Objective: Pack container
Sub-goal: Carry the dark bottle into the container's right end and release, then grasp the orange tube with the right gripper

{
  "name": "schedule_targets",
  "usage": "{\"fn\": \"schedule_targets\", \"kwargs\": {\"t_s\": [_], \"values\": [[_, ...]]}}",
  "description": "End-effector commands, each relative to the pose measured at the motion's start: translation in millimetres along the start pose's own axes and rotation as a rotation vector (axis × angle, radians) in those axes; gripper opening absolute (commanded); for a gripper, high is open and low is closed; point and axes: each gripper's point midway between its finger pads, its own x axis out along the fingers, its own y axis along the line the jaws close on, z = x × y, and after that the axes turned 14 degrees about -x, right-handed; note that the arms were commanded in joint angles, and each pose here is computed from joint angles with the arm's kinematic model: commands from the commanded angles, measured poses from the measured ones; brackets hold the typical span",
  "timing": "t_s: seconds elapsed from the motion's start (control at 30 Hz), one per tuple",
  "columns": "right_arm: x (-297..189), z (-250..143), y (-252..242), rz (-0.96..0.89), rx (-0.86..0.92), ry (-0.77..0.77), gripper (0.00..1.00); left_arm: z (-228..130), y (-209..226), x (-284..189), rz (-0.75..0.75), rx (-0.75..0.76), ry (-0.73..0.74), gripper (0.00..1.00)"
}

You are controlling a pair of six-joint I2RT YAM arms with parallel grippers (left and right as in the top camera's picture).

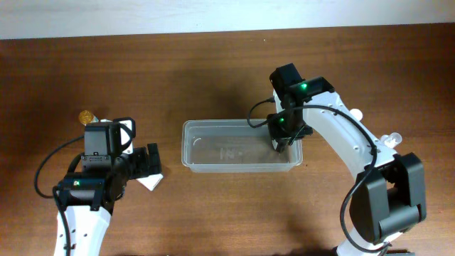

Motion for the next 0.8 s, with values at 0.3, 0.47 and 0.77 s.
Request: {"fn": "schedule_targets", "kwargs": {"t_s": [0.3,0.47,0.77], "values": [[-73.2,10.0,-11.7,-0.05,0.021,-0.164,0.43,6.6,-3.7,-4.9,-0.016,-0.004,-0.016,0.99],[-176.7,10.2,-75.7,-0.206,0.17,-0.409,0.55,6.6,-3.7,-4.9,-0.016,-0.004,-0.016,0.99],[-149.0,-21.7,-181.6,-0.162,0.435,-0.311,0.55,6.6,-3.7,-4.9,-0.016,-0.004,-0.016,0.99]]}}
